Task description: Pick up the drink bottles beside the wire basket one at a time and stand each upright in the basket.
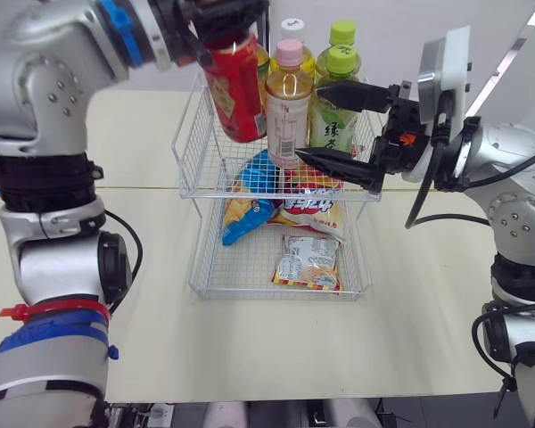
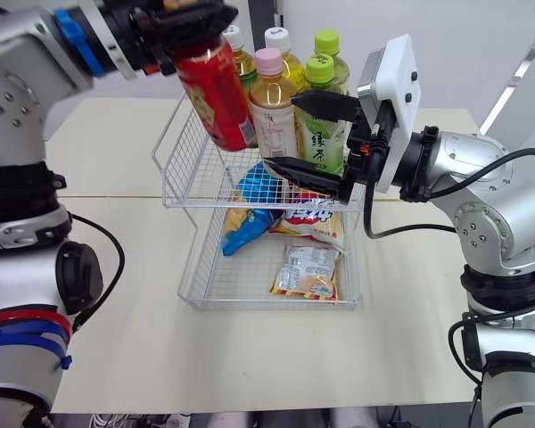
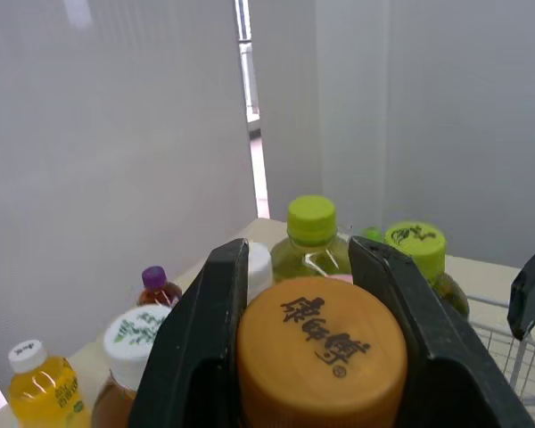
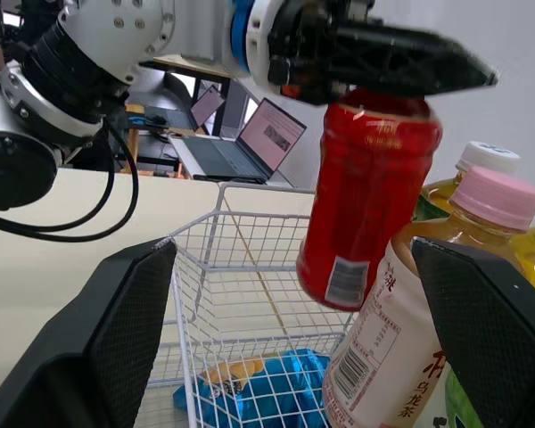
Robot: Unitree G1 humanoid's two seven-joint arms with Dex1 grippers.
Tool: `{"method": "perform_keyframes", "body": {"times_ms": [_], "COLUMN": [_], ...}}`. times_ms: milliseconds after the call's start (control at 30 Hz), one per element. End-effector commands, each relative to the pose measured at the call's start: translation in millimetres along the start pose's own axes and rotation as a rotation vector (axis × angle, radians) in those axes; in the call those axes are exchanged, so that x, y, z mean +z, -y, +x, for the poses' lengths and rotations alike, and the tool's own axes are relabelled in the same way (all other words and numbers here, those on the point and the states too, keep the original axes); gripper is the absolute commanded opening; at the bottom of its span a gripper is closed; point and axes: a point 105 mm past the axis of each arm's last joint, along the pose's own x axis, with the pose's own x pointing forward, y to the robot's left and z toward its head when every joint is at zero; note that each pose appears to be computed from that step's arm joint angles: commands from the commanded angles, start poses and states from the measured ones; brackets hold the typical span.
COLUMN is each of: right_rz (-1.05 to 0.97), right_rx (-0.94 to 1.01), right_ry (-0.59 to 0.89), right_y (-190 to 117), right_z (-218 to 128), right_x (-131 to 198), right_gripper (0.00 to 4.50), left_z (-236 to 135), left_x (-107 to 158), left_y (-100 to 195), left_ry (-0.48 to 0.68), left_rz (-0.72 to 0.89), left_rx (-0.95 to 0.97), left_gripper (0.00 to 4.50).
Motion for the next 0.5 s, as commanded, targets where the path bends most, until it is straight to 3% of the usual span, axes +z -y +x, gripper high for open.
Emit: {"method": "perform_keyframes", "body": {"times_ms": [33, 200, 500], "right_rz": [-0.045, -0.043, -0.042], "right_rx": [-0.022, -0.024, -0.028], "right_ry": [0.029, 0.025, 0.022], "right_y": [0, 0, 0], "right_z": [-6, -6, -6], "right_x": [13, 13, 13], "right_gripper": [4.5, 4.5, 4.5], "left_z": [-3, 0, 8], "left_x": [16, -2, -10], "left_y": [4, -1, -6], "left_ry": [0.063, 0.051, 0.065], "left_rz": [0.077, 0.057, 0.041], "left_rx": [0.01, 0.023, 0.022], "left_gripper": [1.38, 1.38, 1.38]}}
